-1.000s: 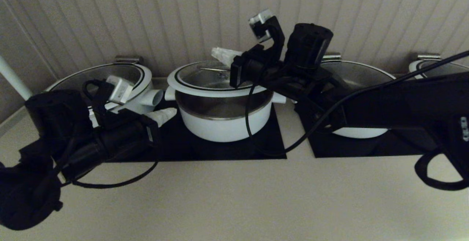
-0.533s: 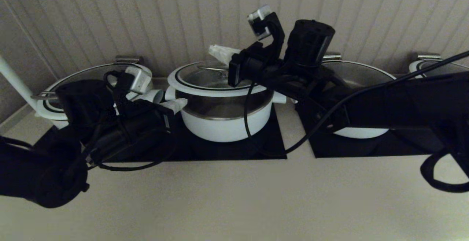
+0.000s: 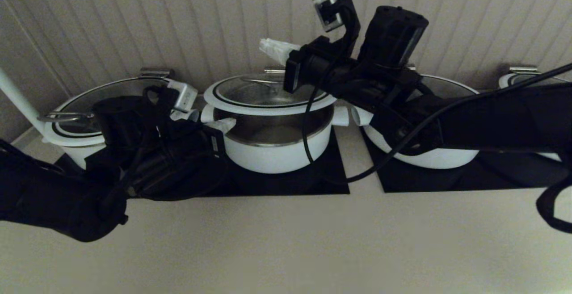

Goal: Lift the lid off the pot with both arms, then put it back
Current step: Hold the pot lid with the left arm

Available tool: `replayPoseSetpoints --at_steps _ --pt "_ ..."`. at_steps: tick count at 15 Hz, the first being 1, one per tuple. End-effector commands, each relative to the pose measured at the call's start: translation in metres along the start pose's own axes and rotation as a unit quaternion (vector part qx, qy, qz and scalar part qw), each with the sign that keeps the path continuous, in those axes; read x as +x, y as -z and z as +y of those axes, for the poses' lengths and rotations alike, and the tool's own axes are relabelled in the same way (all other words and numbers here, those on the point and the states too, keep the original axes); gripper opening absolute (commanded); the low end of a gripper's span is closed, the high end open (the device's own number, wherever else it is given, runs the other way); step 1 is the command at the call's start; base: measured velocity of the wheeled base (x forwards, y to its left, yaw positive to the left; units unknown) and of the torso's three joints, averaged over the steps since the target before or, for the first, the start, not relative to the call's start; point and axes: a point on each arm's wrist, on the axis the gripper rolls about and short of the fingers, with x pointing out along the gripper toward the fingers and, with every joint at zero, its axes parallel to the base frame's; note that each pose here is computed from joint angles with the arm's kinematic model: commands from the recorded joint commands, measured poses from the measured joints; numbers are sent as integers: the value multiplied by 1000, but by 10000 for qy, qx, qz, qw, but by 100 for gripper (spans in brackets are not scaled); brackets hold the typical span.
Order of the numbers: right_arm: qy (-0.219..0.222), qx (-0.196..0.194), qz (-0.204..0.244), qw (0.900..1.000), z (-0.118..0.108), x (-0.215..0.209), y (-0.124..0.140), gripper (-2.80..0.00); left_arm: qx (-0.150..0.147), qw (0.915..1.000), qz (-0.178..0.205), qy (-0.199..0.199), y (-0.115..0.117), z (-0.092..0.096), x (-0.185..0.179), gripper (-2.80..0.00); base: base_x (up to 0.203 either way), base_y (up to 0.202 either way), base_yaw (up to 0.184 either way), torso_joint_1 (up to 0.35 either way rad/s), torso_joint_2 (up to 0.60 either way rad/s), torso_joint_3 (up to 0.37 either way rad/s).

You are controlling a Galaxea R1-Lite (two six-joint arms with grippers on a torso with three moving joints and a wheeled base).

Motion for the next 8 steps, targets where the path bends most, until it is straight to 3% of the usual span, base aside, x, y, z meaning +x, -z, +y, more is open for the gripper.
replayPoseSetpoints --at_steps 1,8 --pt "31 -62 -117 9999 -2 -4 -12 -280 -4 10000 7 -7 2 1 2 -280 0 0 0 0 0 0" --pt "558 -126 332 9978 -35 -47 -10 -280 -15 10000 57 -10 6 2 6 -280 0 0 0 0 0 0"
